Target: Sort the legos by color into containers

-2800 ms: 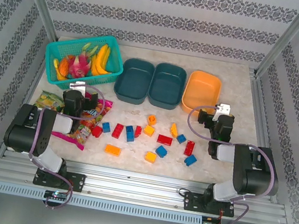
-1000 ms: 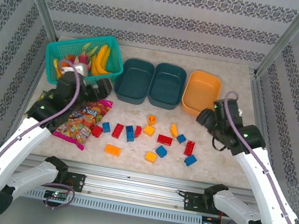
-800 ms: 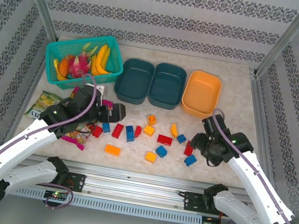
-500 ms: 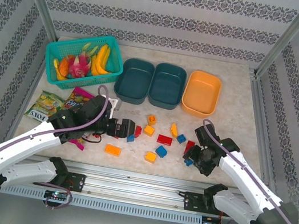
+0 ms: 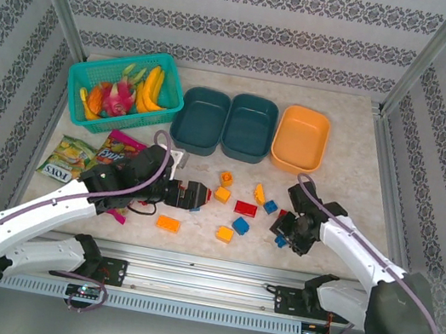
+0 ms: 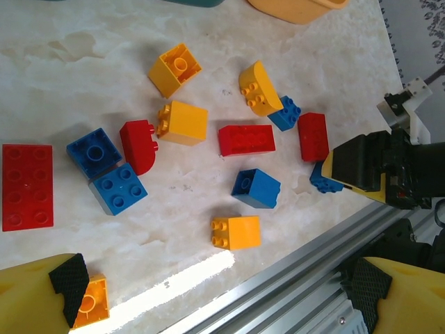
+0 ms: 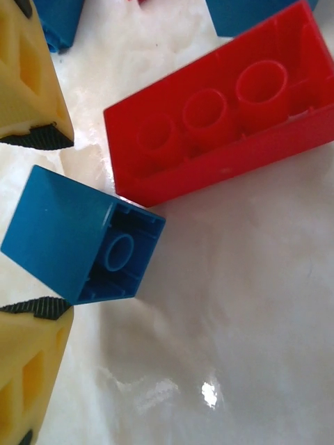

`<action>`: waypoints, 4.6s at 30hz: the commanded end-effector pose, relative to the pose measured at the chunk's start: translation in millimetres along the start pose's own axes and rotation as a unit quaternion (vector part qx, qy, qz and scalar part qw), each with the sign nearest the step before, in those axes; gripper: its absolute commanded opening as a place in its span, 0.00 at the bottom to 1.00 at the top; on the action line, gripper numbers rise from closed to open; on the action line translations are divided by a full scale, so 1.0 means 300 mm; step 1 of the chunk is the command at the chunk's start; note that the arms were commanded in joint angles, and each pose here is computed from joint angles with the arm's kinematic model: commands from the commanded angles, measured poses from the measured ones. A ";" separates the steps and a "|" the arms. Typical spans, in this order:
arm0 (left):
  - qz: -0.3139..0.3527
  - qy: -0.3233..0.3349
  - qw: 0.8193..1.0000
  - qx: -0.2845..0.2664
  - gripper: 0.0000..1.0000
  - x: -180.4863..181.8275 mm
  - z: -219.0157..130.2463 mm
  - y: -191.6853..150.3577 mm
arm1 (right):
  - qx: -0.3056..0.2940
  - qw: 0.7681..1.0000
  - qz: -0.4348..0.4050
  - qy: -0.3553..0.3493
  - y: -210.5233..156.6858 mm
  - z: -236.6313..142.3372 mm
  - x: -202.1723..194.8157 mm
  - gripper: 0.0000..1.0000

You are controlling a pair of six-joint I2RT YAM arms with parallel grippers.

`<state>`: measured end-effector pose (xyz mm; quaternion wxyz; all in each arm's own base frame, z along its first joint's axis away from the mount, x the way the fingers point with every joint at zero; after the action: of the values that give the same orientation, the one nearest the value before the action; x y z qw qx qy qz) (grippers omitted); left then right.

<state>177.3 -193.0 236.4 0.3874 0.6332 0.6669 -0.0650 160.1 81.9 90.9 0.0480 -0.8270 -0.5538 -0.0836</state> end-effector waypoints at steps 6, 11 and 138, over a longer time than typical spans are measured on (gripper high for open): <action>0.013 -0.023 1.000 0.009 1.00 -0.025 0.003 -0.013 | 0.019 1.000 0.008 -0.024 0.011 0.031 -0.010 0.50; 0.011 -0.023 1.000 0.009 1.00 -0.024 0.004 -0.014 | 0.016 0.999 0.001 -0.033 0.020 0.040 -0.012 0.45; -0.579 0.400 0.701 -0.114 0.63 0.578 0.233 0.040 | -0.165 0.853 -0.370 0.331 -0.051 -0.401 0.602 0.98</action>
<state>235.8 -97.6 91.8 0.0490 0.0378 0.9964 0.0575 199.6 230.0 238.7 0.0532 -0.4791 -0.7548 -0.4449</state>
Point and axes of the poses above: each hand's point on the last joint's axis, 136 mm out from that joint toward the fingers, its own z axis out along the fingers, its own x axis along the line the jaws close on, y = z × x, the point moved 6 cm from there along -z, back along the fingers, and after that the axes turned 10 degrees about -z, right-handed, at the moved point
